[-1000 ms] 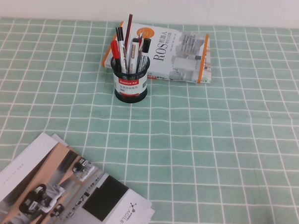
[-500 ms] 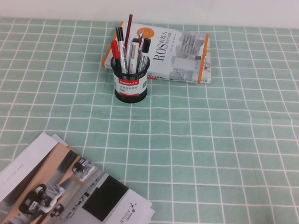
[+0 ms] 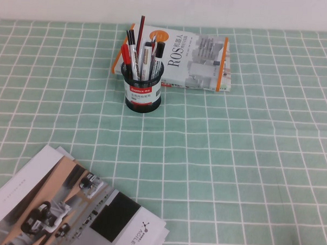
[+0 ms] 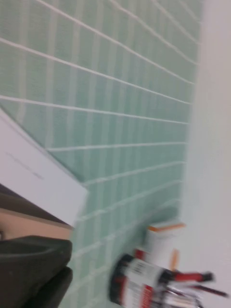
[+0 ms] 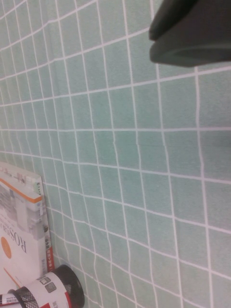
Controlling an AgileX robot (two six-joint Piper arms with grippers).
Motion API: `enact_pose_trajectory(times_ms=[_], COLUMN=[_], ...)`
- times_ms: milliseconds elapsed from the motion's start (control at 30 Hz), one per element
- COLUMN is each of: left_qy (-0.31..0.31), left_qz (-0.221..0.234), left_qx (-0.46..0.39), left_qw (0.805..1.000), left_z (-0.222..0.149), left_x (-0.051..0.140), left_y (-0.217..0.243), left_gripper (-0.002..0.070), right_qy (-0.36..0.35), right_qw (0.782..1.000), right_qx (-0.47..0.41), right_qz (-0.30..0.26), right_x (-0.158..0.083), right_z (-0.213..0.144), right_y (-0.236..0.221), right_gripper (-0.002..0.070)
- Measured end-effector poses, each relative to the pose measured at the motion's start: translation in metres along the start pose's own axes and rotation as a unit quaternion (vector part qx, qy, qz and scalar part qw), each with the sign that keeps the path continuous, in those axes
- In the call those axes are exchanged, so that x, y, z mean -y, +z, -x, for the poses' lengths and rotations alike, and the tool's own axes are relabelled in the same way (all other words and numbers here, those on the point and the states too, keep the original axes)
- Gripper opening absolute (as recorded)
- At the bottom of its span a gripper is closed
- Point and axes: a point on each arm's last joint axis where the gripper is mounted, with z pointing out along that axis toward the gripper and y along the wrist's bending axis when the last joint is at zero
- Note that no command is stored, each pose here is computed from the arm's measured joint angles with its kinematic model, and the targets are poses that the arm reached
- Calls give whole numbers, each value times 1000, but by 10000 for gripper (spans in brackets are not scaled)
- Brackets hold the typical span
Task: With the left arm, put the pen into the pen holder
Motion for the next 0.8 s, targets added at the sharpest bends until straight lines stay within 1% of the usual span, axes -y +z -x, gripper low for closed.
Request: enact_pose_trajectory(times_ms=[200, 467, 667, 800], left_qy=[0, 10, 45, 49], left_qz=[27, 35, 19, 4], left_qx=[-73, -92, -100, -102], left_qw=[997, 995, 994, 994], left_z=[-13, -17, -17, -18], left_x=[-5, -7, -4, -1], left_y=[-1, -2, -2, -2], left_gripper=[-1, -1, -1, -1], right_qy=[0, 0, 0, 0], right_qw=[1000, 1000, 1000, 1000], right_qx=[0, 0, 0, 0], right_qz=[0, 0, 0, 0], right_x=[0, 0, 0, 0], right_z=[0, 0, 0, 0], right_y=[0, 0, 0, 0], right_gripper=[-20, -20, -20, -20])
